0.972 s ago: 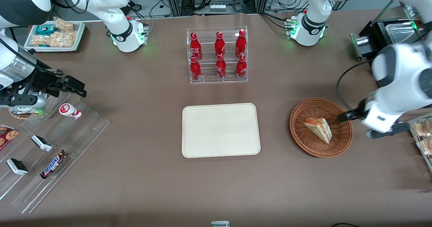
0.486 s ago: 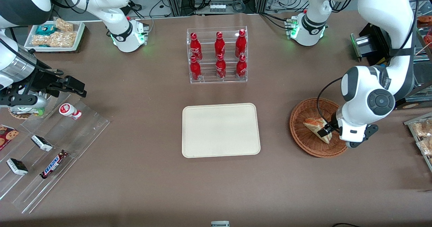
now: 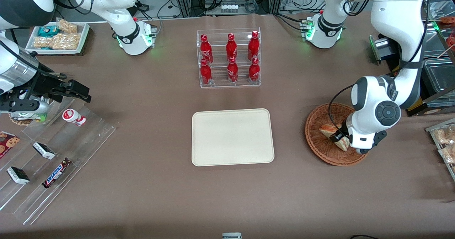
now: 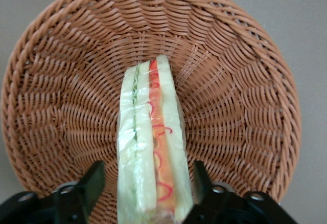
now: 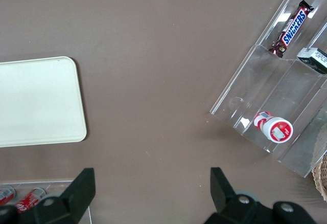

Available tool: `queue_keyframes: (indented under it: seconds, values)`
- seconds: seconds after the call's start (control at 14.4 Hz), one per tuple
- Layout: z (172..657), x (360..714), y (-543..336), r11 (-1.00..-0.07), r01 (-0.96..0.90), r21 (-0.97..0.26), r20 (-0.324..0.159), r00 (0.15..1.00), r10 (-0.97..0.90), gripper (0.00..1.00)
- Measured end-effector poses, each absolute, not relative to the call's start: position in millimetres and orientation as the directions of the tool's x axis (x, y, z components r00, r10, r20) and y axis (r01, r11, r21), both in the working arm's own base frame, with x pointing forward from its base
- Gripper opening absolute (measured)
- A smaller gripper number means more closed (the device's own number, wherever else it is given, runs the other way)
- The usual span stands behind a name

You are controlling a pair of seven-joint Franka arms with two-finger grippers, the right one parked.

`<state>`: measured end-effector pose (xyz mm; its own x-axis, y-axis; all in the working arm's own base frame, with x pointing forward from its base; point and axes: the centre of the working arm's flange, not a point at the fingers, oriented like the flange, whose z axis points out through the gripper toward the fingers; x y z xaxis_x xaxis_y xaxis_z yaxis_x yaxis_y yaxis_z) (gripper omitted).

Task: Place sandwich from basket to tray
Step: 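Lift the sandwich with the left gripper and carry it over the cream tray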

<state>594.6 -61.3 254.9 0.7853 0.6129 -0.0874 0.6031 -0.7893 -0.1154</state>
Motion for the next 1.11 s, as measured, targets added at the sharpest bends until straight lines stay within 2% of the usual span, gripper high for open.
queue_keyframes:
  seconds: [0.21, 0.28, 0.42, 0.56, 0.69, 0.76, 0.9, 1.11]
  values:
    - [258.8, 598.4, -61.9, -0.787, 0.608, -0.107, -0.079, 0.784, 0.616, 0.39]
    - [269.7, 603.0, -62.6, -0.787, 0.609, -0.099, -0.072, 0.785, 0.616, 0.34]
    - [317.1, 613.0, -66.8, -0.791, 0.604, -0.102, -0.083, 0.787, 0.611, 0.29]
    - [390.5, 618.0, -95.4, -0.827, 0.555, -0.095, -0.100, 0.821, 0.562, 0.26]
    - [448.3, 609.5, -174.2, -0.895, 0.444, -0.051, -0.073, 0.892, 0.447, 0.23]
    - [456.8, 596.6, -226.3, -0.928, 0.370, -0.045, -0.057, 0.926, 0.373, 0.19]
    - [439.0, 564.4, -331.2, -0.967, 0.252, -0.041, -0.015, 0.967, 0.253, 0.15]
    - [386.3, 541.8, -417.5, -0.988, 0.152, -0.015, 0.019, 0.988, 0.151, 0.15]
